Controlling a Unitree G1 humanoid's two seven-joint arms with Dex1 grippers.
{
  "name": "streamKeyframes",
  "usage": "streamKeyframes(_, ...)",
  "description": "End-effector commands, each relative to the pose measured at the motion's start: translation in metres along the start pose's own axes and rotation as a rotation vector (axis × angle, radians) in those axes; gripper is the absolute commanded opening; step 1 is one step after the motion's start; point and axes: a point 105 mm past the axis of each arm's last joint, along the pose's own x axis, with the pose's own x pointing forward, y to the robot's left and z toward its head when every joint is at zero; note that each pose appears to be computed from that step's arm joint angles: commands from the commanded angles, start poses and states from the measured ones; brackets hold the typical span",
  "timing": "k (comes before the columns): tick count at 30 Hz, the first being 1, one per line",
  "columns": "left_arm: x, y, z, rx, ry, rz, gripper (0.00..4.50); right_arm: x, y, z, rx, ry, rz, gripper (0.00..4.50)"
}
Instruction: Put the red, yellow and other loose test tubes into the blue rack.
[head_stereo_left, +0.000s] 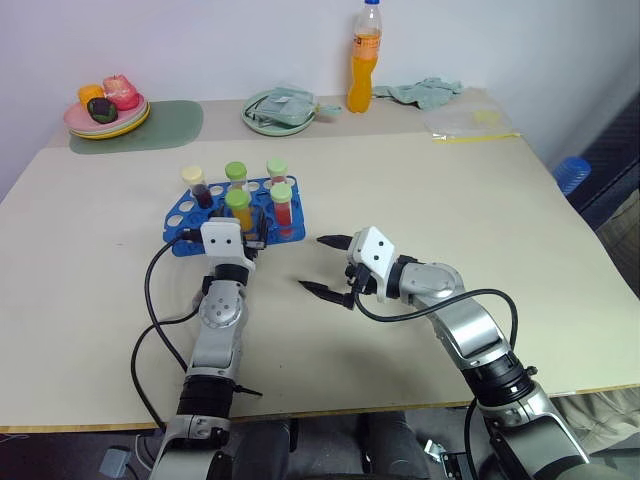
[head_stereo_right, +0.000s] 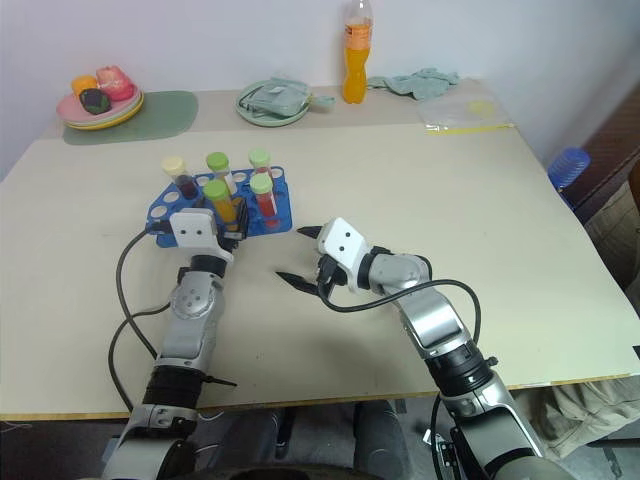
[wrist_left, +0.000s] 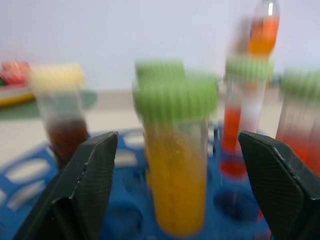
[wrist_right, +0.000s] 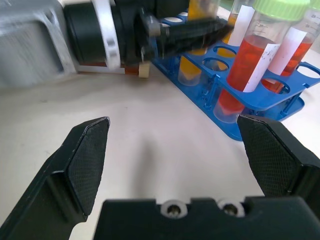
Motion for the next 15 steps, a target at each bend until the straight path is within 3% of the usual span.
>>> streamKeyframes(1,-0.002,0.016,0.046,-0.044,-0.078,-0.013,3.63,-0.005,-0.001,0.015,-0.026,-0.054,-0.007,4.5)
streamKeyframes(3,-0.01,0.022,0.056,-0.064,-0.028,-0.071,3.63,-0.008,-0.001,0.017,-0.021,-0.062,0.003,4.5)
streamKeyframes(7,-0.033,0.034,0.059,-0.061,0.221,-0.246,3.63,-0.014,0.0,0.018,-0.01,-0.069,0.046,4.5)
streamKeyframes(8,-0.038,0.038,0.057,-0.054,0.285,-0.272,3.9,-0.015,-0.001,0.018,-0.011,-0.067,0.051,4.5)
streamKeyframes(10,-0.05,0.049,0.048,0.036,0.46,-0.314,4.46,-0.017,-0.001,0.017,-0.017,-0.059,0.067,4.5)
streamKeyframes(13,-0.066,0.065,0.031,0.183,0.76,-0.323,4.46,-0.021,0.006,0.017,-0.009,-0.057,0.151,4.5)
streamKeyframes(15,-0.067,0.066,0.026,0.193,0.88,-0.34,4.46,-0.024,0.013,0.018,-0.012,-0.054,0.212,4.5)
